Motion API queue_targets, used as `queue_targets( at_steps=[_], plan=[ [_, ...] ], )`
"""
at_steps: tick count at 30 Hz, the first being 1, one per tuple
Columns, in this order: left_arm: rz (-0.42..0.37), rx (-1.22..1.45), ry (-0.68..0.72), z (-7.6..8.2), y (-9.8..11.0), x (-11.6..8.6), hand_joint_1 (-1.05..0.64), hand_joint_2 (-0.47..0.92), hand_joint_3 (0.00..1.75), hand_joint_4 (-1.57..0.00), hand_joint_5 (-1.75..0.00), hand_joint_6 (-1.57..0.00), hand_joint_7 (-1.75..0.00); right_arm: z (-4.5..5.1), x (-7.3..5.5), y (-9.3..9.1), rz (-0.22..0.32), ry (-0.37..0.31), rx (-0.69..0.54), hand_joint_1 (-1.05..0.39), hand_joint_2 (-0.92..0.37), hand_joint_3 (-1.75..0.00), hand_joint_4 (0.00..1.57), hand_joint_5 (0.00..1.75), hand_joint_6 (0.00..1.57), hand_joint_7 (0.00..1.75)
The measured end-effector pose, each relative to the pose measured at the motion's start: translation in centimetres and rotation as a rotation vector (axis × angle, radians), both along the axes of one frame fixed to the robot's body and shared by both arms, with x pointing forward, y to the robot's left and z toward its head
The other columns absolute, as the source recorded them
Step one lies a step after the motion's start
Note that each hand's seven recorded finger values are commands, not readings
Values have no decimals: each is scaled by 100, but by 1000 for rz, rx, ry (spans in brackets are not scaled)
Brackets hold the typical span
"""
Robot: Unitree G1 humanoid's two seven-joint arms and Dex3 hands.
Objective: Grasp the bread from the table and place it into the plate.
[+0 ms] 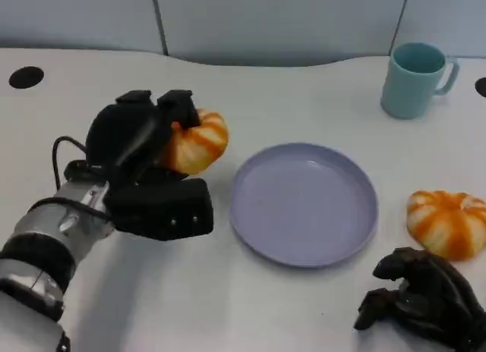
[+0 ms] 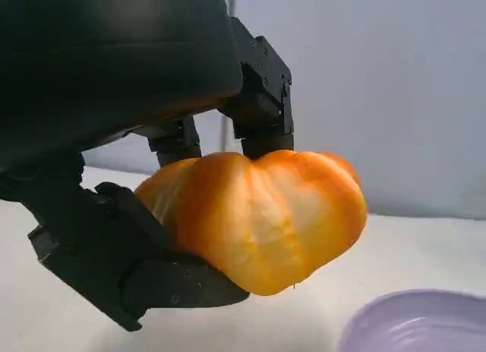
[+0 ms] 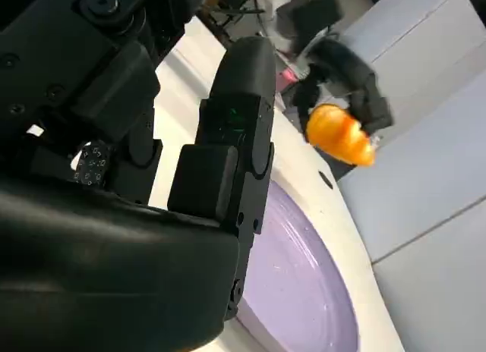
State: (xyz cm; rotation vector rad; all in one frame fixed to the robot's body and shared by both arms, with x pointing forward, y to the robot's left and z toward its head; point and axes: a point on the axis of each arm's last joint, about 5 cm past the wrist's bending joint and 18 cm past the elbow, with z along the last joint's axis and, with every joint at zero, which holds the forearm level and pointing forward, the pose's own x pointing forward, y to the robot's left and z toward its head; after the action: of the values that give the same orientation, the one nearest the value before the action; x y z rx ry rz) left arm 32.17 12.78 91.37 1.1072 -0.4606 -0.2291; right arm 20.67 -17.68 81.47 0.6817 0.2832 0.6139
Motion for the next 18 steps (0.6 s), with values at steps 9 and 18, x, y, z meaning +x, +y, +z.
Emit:
queue_targets(
  at_steps=[9,18],
  plan=[
    [-204,74,-55,271,-353,78,-29,63,104,-92,-175,-73,-175,-11,-14,-19,-7,-33,-17,-105,-39,-1,157,38,157,19],
    [-360,75,-30,317,-601,30,-36,59,107,-100,-175,-78,-175,4,-3,-16,-6,-18,-23,-105,-38,0,157,39,157,21]
  ],
)
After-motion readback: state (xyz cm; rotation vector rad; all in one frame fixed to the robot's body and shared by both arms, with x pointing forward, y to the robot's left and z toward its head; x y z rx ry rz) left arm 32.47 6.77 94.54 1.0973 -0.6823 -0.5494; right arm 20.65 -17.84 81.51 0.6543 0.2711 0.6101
